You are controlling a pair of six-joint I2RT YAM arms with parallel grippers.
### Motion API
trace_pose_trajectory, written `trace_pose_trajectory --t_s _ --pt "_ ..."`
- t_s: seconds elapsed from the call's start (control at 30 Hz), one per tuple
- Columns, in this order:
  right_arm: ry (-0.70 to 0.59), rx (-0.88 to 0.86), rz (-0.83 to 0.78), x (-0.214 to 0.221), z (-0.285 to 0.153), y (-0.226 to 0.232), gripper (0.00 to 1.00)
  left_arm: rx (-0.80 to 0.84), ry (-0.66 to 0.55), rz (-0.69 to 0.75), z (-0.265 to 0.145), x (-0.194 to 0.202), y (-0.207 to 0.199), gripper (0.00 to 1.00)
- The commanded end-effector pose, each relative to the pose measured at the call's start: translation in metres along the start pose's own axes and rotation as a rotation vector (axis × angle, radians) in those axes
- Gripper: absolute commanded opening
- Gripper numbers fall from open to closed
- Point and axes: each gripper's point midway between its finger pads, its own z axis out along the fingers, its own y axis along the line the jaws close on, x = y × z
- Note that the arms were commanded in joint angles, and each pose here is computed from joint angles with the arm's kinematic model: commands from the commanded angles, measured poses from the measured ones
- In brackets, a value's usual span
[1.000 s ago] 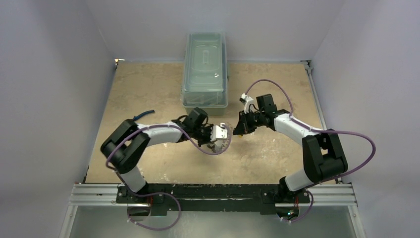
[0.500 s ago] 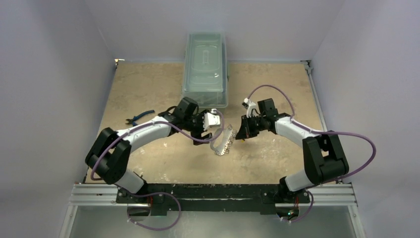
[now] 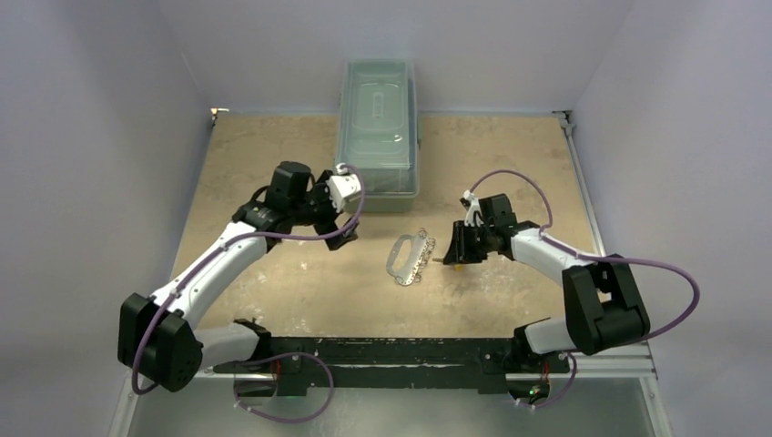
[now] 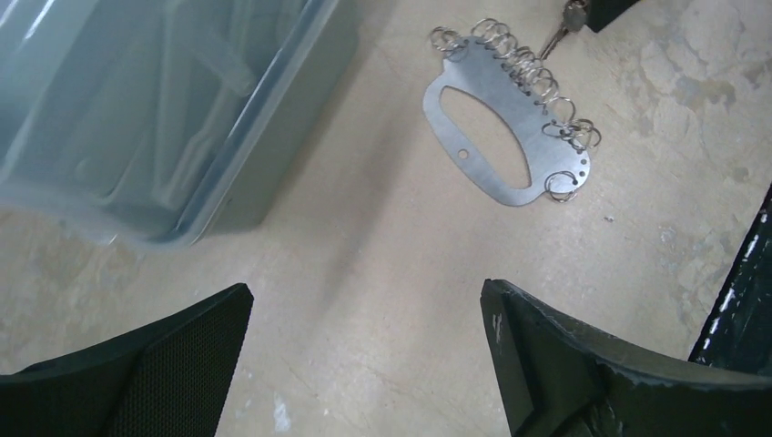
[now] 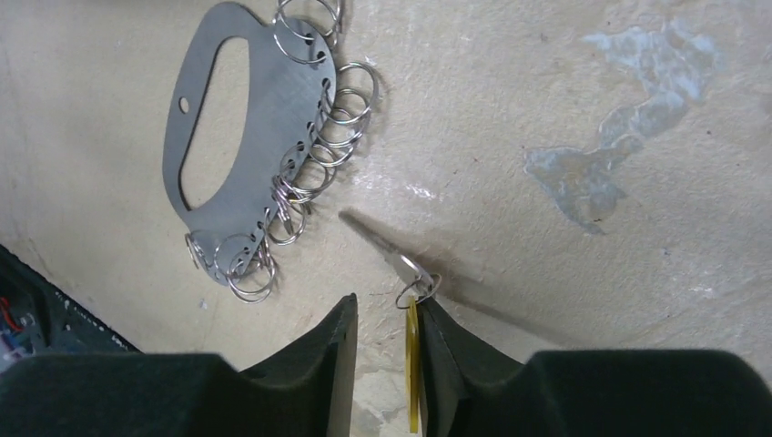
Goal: Remove the keys from the keyring
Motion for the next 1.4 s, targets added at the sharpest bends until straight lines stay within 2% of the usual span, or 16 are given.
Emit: trace_pose_trajectory --t_s 0.0,0.13,0.3,0.43,0.5,0.73,0.83,0.97,1.2,1.37 --pt "-0.063 0.050 0.023 -0.011 -0.005 -0.007 0.36 -0.111 0.005 -0.170 -0.026 0.007 0.019 0.98" --pt "-0.113 0.026 -0.013 -0.023 -0.018 0.003 0.44 -0.225 -0.017 -0.303 -0.053 0.013 0.050 0.99" --pt "-0.177 0.007 -0.042 -0.033 -0.034 0.013 0.64 -0.322 -0.003 -0.470 -0.078 0.025 0.067 0.99" --pt "-0.178 0.012 -0.022 -0.027 -0.041 0.012 0.92 -0.350 -0.017 -0.615 -0.091 0.030 0.077 0.99" --pt "-0.182 0.047 -0.004 -0.026 -0.043 0.007 0.99 -0.350 -0.032 -0.638 -0.096 0.030 0.078 0.99" --pt "-0.240 0.054 -0.036 -0.042 -0.060 0.011 0.99 -0.437 -0.077 -0.730 -0.112 0.032 0.097 0.99" --pt "-0.314 0.050 -0.100 -0.062 -0.078 0.017 0.99 -0.429 -0.078 -0.774 -0.114 0.030 0.104 0.99" --pt "-0.417 0.028 -0.196 -0.112 -0.114 0.026 0.99 -0.450 -0.080 -0.827 -0.121 0.024 0.126 0.99" --pt "-0.536 0.052 -0.248 -0.213 -0.186 -0.014 0.99 -0.521 0.021 -0.894 -0.141 0.026 0.190 0.99" --pt "-0.570 0.083 -0.195 -0.234 -0.206 -0.060 0.99 -0.579 0.065 -0.955 -0.152 0.042 0.213 0.99"
